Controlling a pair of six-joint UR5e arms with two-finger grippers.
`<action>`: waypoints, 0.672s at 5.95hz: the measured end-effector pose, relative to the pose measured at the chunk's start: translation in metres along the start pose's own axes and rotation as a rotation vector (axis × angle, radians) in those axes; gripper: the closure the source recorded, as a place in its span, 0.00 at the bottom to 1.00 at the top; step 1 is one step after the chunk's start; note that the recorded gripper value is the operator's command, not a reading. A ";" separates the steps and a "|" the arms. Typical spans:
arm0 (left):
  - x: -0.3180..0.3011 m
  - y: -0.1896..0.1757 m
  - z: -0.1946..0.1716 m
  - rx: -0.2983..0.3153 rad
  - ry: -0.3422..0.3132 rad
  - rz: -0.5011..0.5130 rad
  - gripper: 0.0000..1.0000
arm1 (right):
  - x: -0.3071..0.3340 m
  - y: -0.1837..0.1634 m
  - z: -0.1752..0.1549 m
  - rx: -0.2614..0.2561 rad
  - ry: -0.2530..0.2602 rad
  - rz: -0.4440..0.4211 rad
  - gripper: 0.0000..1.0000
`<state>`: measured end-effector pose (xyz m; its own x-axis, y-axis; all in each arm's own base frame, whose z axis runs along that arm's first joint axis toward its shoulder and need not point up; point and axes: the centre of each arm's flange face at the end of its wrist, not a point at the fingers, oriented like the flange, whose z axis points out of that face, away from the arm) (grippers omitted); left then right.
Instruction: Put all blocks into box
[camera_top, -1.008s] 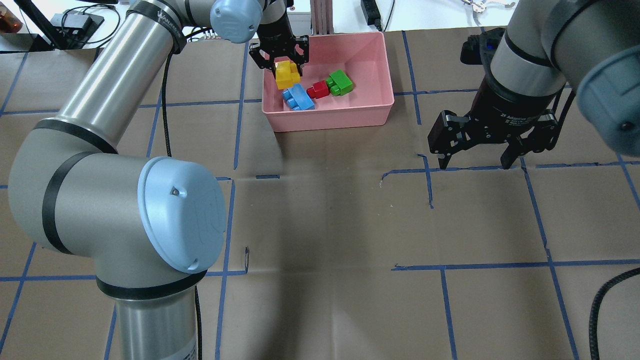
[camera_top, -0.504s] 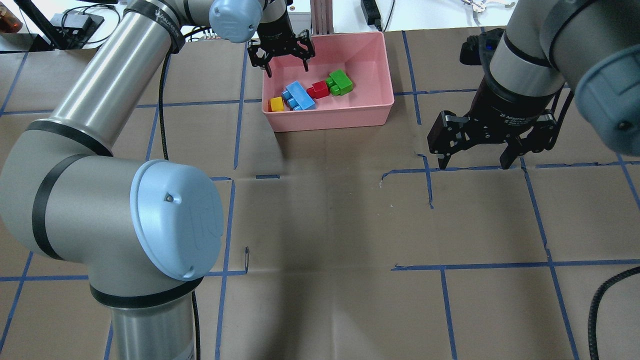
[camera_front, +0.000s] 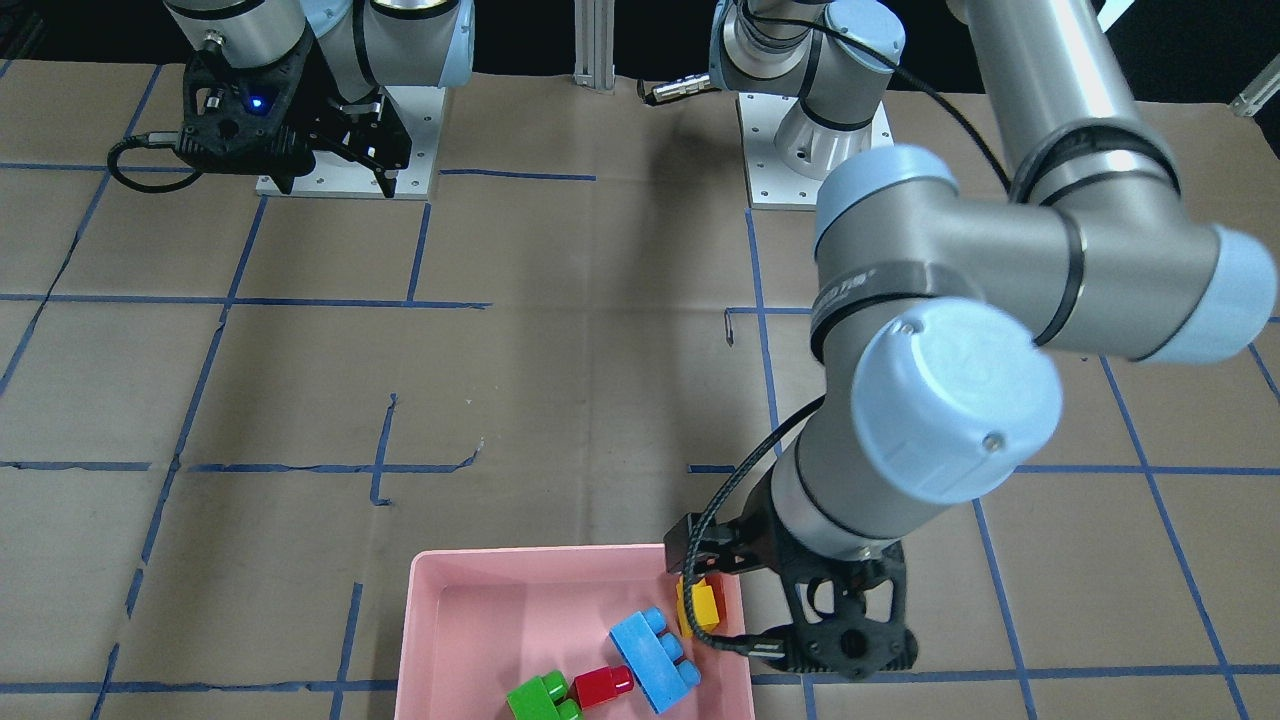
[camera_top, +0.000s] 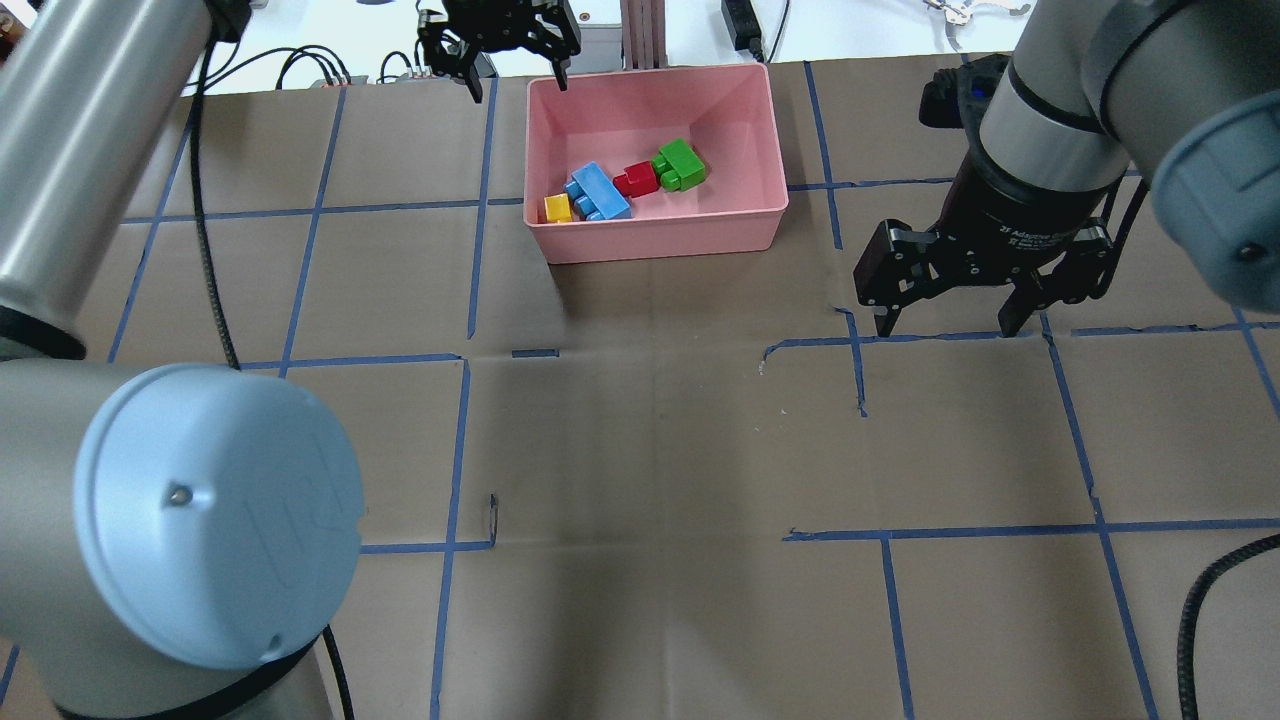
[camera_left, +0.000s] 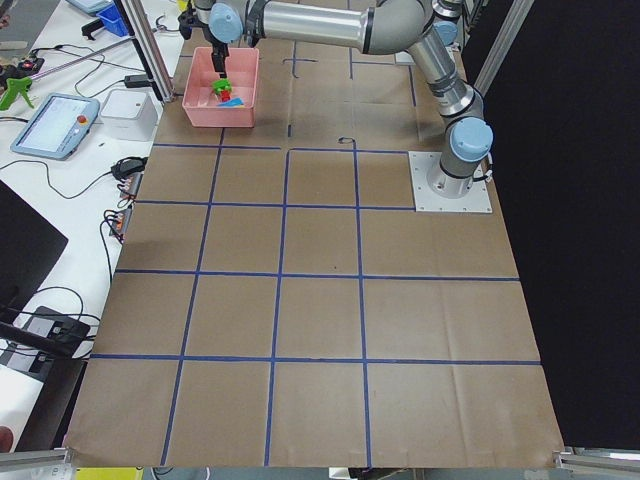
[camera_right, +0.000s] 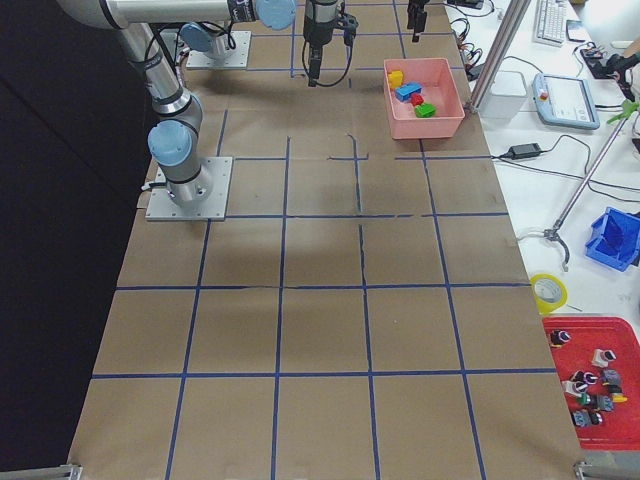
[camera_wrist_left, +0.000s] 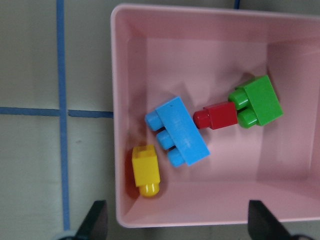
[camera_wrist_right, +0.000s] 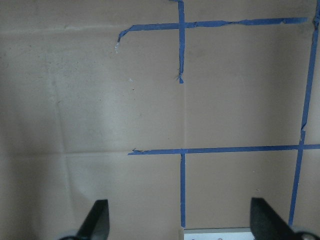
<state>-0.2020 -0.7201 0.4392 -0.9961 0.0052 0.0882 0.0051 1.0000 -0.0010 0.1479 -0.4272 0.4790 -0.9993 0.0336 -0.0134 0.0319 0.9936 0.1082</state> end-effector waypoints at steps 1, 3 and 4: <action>-0.040 0.032 -0.040 -0.018 -0.005 0.035 0.00 | 0.000 0.000 0.000 0.001 0.000 -0.001 0.00; -0.080 0.117 -0.079 -0.037 -0.009 0.086 0.00 | 0.000 -0.001 -0.001 0.003 -0.001 -0.001 0.00; -0.080 0.160 -0.083 -0.041 -0.013 0.087 0.00 | 0.000 -0.001 -0.001 0.004 -0.001 0.000 0.00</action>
<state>-0.1146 -0.5604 0.5146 -0.9928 0.0922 0.0768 0.0949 0.9950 0.0323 0.1480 -0.4281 0.4800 -0.9993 0.0341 -0.0143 0.0324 0.9940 0.1045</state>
